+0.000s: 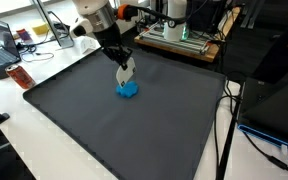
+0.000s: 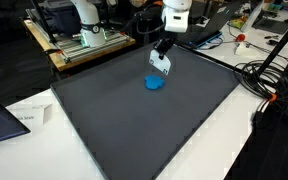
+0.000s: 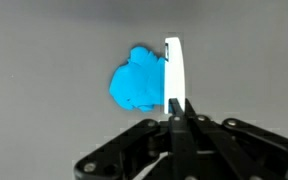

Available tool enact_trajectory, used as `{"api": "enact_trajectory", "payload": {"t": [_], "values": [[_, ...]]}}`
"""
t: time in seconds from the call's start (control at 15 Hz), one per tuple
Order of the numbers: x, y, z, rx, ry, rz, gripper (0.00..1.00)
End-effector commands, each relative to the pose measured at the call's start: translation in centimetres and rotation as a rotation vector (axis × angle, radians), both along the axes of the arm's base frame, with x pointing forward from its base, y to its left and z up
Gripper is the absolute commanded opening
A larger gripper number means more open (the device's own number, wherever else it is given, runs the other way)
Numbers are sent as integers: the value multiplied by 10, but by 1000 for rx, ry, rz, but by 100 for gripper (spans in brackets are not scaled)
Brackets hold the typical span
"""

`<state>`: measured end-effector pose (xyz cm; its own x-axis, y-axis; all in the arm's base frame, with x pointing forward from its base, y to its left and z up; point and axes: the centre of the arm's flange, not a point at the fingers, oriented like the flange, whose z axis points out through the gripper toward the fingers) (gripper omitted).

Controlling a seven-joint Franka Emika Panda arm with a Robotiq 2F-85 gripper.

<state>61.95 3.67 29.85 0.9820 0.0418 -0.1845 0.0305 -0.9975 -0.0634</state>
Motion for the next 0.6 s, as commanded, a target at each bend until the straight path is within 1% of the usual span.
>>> {"api": "enact_trajectory", "payload": {"t": [0.0, 0.07, 0.13, 0.2, 0.33, 0.53], "values": [[-33, 7, -1, -111, -14, -87, 1], [-36, 9, -2, -109, -43, -86, 1], [-39, 12, -2, -80, -74, -63, 1], [-16, 10, -7, -72, -27, -62, 4], [-21, 12, -8, -69, -49, -58, 4], [-24, 12, -6, -69, -52, -58, 4]]}}
